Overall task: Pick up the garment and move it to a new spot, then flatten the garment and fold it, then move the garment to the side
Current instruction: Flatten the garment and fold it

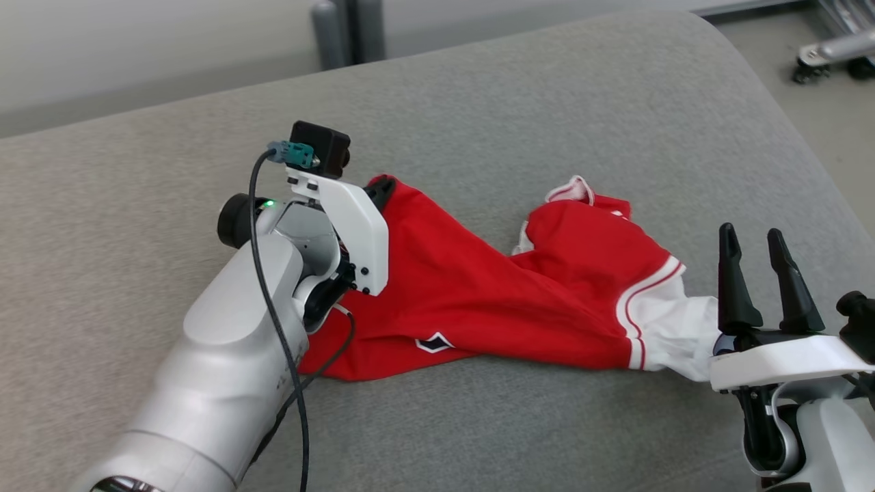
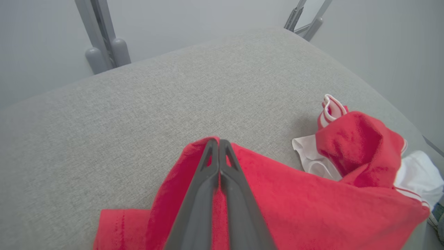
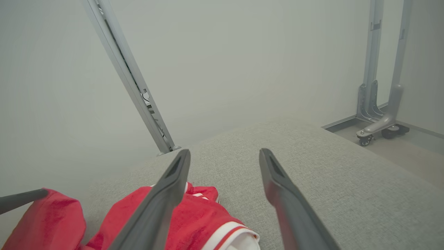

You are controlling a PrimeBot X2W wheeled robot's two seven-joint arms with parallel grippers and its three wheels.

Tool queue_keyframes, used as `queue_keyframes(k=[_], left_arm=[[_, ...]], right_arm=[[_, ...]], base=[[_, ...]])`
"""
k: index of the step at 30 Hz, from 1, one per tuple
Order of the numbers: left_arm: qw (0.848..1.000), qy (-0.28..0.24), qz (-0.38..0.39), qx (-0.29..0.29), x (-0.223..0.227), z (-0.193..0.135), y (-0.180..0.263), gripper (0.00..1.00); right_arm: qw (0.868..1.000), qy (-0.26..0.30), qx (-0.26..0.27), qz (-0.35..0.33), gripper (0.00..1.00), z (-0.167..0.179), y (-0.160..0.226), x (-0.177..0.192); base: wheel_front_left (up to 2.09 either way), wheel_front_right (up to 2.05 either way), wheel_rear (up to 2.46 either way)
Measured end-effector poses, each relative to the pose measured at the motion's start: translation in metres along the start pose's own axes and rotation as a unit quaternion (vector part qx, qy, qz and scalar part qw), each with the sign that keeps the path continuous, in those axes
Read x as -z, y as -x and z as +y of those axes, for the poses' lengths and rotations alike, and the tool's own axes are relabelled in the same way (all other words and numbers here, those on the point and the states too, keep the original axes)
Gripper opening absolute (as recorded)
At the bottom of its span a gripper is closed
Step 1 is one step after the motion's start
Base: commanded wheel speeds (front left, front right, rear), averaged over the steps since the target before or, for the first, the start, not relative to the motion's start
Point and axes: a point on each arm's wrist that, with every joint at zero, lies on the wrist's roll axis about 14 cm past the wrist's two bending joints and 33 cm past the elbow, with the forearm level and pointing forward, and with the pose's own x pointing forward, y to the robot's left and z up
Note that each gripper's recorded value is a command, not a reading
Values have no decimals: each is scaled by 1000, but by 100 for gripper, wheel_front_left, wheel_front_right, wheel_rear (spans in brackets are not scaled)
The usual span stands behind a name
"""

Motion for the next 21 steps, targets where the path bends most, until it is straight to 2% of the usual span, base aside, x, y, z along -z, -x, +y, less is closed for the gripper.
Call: queue_keyframes(k=[4,7,11,21], left_arm=[[999,27,-43,15,-12,-10,25,0],[994,74,-71,29,-14,-14,50,0],[991,97,-89,14,0,4,91,0],[991,129,-31,-9,70,2,172,0]], right_arm=[[1000,-2,-22,-3,100,13,-4,-2],[999,-4,-33,-2,100,19,-4,-1],[999,-8,-51,-9,100,31,-6,-6],[997,-9,-70,-11,100,44,-7,-10]], base=[[0,0,0],[0,0,0],[0,0,0],[0,0,0]])
